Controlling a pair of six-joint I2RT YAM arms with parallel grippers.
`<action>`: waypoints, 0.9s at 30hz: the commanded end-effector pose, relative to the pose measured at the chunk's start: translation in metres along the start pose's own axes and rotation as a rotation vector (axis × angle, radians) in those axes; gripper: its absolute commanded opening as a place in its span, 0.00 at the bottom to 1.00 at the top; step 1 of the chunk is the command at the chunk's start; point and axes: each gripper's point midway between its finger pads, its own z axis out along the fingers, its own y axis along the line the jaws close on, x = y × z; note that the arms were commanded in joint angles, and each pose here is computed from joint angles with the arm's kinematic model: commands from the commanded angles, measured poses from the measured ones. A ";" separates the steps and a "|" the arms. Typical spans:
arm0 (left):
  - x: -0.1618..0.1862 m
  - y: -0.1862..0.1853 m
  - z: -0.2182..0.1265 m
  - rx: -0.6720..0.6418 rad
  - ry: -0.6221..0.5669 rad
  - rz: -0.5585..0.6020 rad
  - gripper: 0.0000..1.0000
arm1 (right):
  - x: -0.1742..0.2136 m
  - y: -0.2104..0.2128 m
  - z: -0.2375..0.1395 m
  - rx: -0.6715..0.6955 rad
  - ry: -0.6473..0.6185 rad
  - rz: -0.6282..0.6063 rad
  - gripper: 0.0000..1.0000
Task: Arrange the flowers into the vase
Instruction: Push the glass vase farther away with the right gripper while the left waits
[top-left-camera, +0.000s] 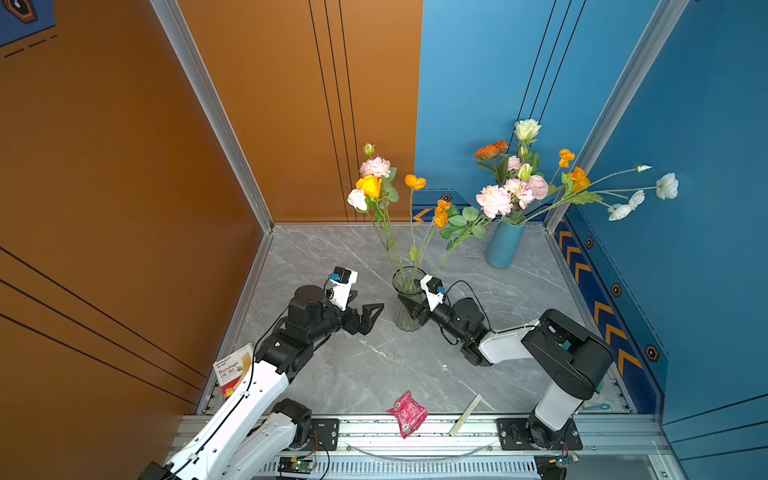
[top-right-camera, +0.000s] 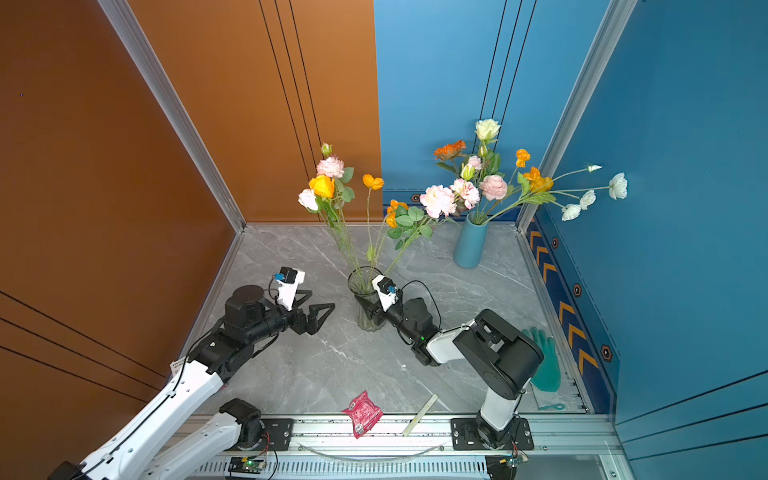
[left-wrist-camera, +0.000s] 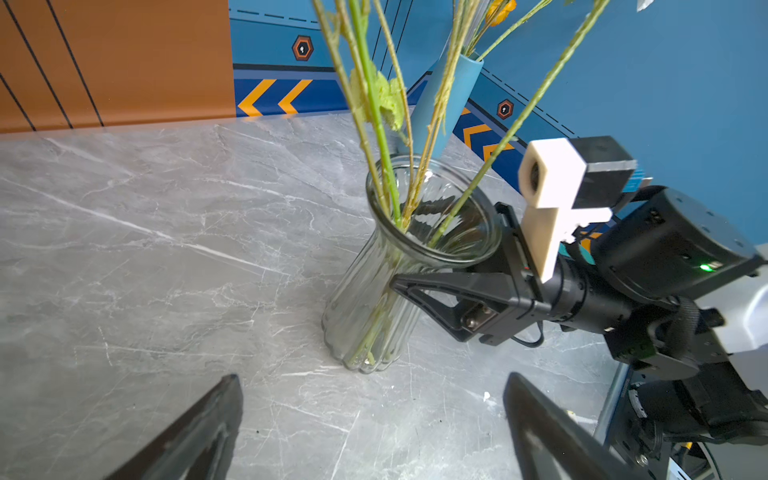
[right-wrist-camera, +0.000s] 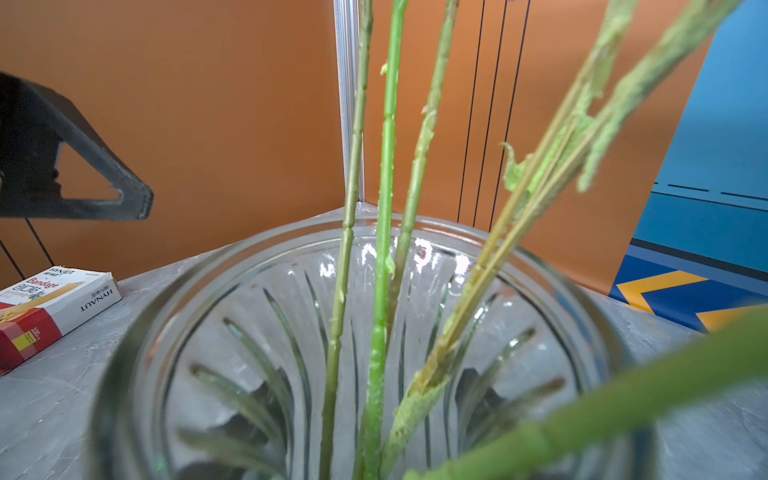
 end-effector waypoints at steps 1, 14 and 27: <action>-0.018 -0.015 -0.004 0.062 0.013 0.073 0.98 | -0.070 -0.016 0.012 -0.003 -0.235 -0.036 0.59; -0.072 -0.009 0.026 0.179 -0.054 0.130 0.98 | -0.139 -0.115 0.105 0.052 -0.399 -0.096 0.50; -0.068 0.005 0.023 0.166 -0.068 0.097 0.98 | -0.087 -0.175 0.186 0.094 -0.220 -0.129 0.49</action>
